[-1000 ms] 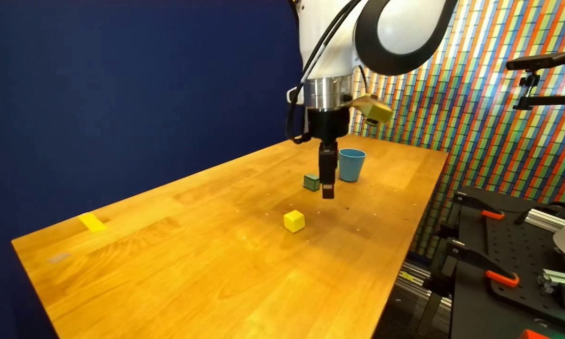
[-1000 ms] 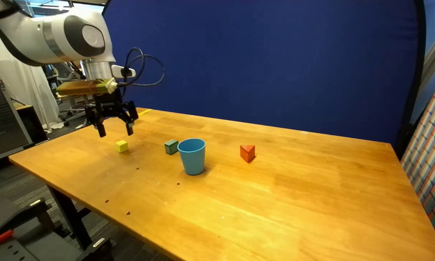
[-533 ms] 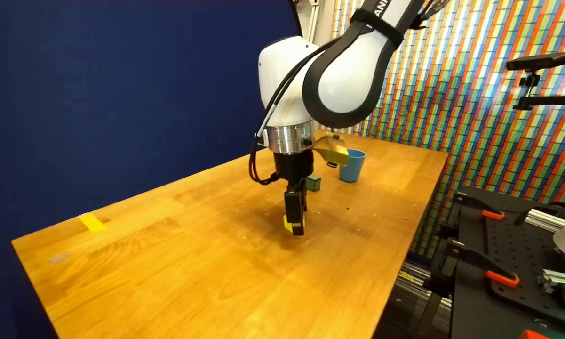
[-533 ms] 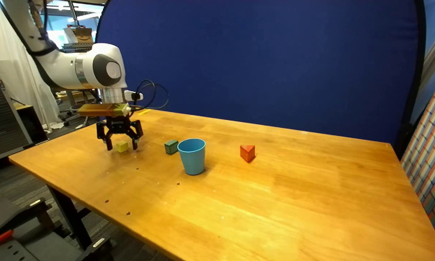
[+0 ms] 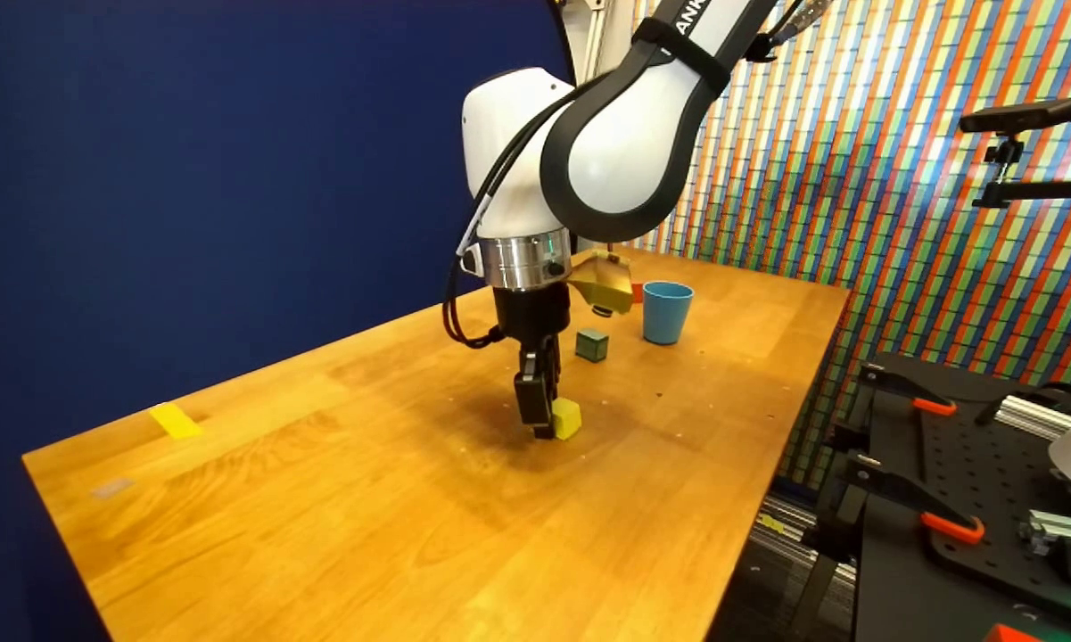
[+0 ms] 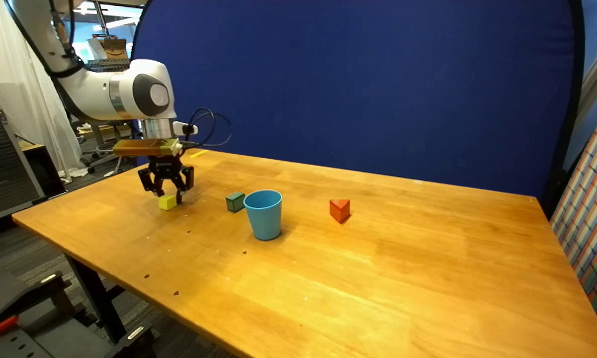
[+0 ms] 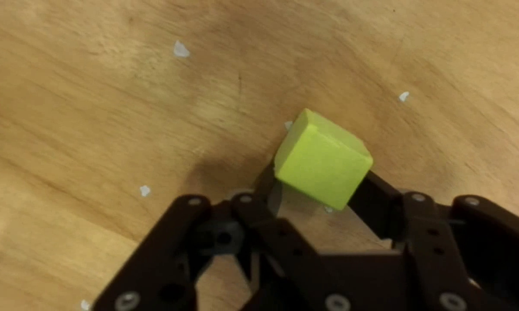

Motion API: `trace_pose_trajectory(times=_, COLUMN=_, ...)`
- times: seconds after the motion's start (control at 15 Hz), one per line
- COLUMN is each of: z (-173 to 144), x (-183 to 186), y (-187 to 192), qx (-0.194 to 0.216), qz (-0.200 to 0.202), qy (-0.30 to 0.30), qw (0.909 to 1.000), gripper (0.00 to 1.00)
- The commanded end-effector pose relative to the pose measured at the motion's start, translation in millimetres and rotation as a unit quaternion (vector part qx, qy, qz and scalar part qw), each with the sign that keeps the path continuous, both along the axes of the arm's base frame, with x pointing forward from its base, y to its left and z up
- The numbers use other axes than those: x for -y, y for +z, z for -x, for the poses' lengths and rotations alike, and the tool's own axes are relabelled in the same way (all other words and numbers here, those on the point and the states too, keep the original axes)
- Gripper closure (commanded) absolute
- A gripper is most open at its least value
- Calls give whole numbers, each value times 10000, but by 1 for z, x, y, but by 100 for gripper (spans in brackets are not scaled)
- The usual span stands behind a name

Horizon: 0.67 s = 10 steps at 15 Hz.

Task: Put the yellow cube inside the blue cup

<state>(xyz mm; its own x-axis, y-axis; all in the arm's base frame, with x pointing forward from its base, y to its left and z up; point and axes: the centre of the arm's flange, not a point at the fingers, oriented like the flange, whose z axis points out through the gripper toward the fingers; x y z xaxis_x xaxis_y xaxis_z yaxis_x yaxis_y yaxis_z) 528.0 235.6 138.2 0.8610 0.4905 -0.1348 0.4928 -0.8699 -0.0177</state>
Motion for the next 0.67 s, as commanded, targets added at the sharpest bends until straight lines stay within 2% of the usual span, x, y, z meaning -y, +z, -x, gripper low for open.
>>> trace_pose_trajectory(times=0.0, z=17, x=23, y=29, qx=-45, qz=182, qy=-421, qw=9989, gripper=87)
trace_pose_trajectory(times=0.07, z=24, x=30, y=32, qx=-57, qz=277, qy=-551, qw=9981, gripper=43)
trace_pose_trajectory(times=0.13, z=30, x=37, y=32, qx=-66, qz=302, qy=-683, qw=9972, gripper=49)
trace_pose_trajectory(times=0.2, z=35, x=43, y=34, qx=-113, qz=314, qy=-792, qw=9963, gripper=83)
trace_pose_trajectory(times=0.27, z=41, x=47, y=34, qx=-160, qz=336, qy=-870, qw=9955, gripper=80)
trace_pose_trajectory(times=0.33, z=46, x=50, y=35, qx=-201, qz=337, qy=-949, qw=9947, gripper=45)
trace_pose_trajectory(times=0.4, z=51, x=52, y=36, qx=-225, qz=349, qy=-1005, qw=9941, gripper=49)
trace_pose_trajectory(times=0.47, z=56, x=54, y=37, qx=-241, qz=351, qy=-1032, qw=9937, gripper=47)
trace_pose_trajectory(times=0.6, z=64, x=54, y=39, qx=-248, qz=383, qy=-1029, qw=9936, gripper=33)
